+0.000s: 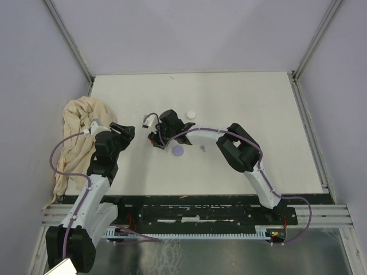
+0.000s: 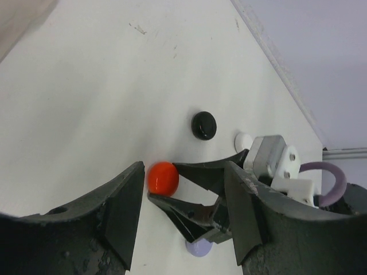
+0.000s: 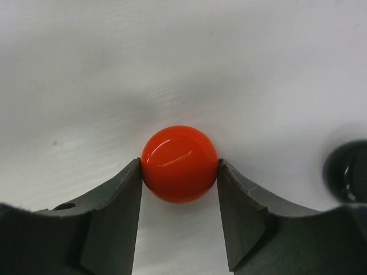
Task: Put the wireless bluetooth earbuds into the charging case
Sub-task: Pick up the charging case at the center of the board.
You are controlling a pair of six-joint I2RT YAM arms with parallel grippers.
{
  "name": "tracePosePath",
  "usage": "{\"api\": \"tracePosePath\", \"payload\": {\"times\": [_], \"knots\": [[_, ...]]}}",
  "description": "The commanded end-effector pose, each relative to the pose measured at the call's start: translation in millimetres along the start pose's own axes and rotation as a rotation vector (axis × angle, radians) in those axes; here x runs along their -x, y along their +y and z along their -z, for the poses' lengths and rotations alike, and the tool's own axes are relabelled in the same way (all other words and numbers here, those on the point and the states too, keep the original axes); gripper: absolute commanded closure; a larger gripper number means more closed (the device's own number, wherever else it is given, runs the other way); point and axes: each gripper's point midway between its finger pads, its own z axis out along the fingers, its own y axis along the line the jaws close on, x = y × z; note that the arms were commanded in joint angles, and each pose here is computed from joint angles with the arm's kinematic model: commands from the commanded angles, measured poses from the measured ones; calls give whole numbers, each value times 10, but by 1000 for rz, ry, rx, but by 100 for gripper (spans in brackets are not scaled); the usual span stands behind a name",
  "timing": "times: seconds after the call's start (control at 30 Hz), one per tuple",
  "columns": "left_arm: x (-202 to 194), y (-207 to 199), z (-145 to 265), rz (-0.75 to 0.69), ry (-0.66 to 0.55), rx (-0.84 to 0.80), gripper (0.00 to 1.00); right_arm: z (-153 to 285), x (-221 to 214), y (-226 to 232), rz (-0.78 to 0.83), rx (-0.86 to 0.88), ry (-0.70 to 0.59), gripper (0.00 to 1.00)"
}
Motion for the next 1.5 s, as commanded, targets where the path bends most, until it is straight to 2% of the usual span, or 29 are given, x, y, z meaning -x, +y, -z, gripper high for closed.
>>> {"api": "tracePosePath", "payload": {"times": [0.0,0.27,0.8,1.13,1.47], "knots": [[152,-401,20,-37,-7,-153,36,549,755,-76,1,-57,-277,78],[-14,-673,-1,-22,91,-301,37,1111,911,-2,-10,-98,-321,79],[-315,-927,108,-1,238,-512,37,1746,716,156,-48,-158,-335,80],[-649,-947,208,43,382,-623,39,1856,547,250,-53,-158,-301,80],[-758,-1074,390,18,416,-702,40,1824,528,205,-59,-174,-278,81]]}}
